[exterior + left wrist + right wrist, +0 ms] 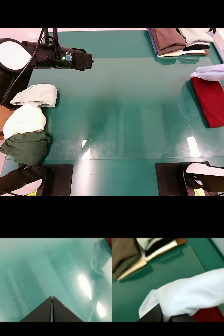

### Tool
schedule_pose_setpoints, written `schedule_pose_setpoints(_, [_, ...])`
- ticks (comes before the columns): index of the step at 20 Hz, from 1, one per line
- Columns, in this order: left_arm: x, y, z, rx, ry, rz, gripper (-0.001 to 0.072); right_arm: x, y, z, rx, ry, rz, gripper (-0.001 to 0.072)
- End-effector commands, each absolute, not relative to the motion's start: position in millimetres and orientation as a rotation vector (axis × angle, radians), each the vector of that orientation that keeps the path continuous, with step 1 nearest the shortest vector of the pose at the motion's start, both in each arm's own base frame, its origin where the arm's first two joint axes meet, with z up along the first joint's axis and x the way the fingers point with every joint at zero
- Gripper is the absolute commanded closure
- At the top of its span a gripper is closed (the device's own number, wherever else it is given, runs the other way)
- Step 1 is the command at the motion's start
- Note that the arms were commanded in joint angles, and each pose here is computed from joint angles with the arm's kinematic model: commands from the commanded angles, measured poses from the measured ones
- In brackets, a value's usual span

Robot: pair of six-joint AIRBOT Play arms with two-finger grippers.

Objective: Fold the shirts.

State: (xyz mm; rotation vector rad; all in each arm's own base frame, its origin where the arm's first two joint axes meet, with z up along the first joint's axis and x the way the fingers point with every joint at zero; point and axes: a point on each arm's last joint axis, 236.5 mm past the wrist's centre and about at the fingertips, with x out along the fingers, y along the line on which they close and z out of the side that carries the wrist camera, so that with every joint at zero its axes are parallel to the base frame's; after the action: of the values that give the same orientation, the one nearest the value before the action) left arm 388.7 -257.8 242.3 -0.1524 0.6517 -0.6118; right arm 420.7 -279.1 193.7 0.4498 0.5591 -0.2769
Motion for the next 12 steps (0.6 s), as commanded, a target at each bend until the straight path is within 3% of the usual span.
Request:
schedule_pose_setpoints(1, [388.4,-257.9,241.5,-0.15,0.655,-0.612,0.0679,360.9,-290.6,143.9,0.406,0.746,-0.384,0.0691])
schedule_pose_setpoints(6, [388.4,-257.9,241.5,-0.142,0.652,-0.615,0.0679,288.2,-283.8,82.7,0.44,0.95,-0.469,0.0681])
schedule_pose_setpoints(7, [388.4,-257.9,241.4,-0.142,0.652,-0.615,0.0679,277.9,-281.2,73.6,0.464,0.967,-0.479,0.056])
schedule_pose_setpoints(9, [388.4,-257.9,241.4,-0.142,0.652,-0.615,0.0679,263.4,-277.4,61.1,0.497,0.988,-0.495,0.0185])
schedule_pose_setpoints(10, [388.5,-257.9,241.4,-0.142,0.652,-0.615,0.0679,258.5,-276.7,61.4,0.507,0.99,-0.501,0.0149])
schedule_pose_setpoints(12, [388.6,-257.9,241.6,-0.142,0.651,-0.615,0.0679,262.8,-276.1,80.2,0.502,0.945,-0.501,0.015])
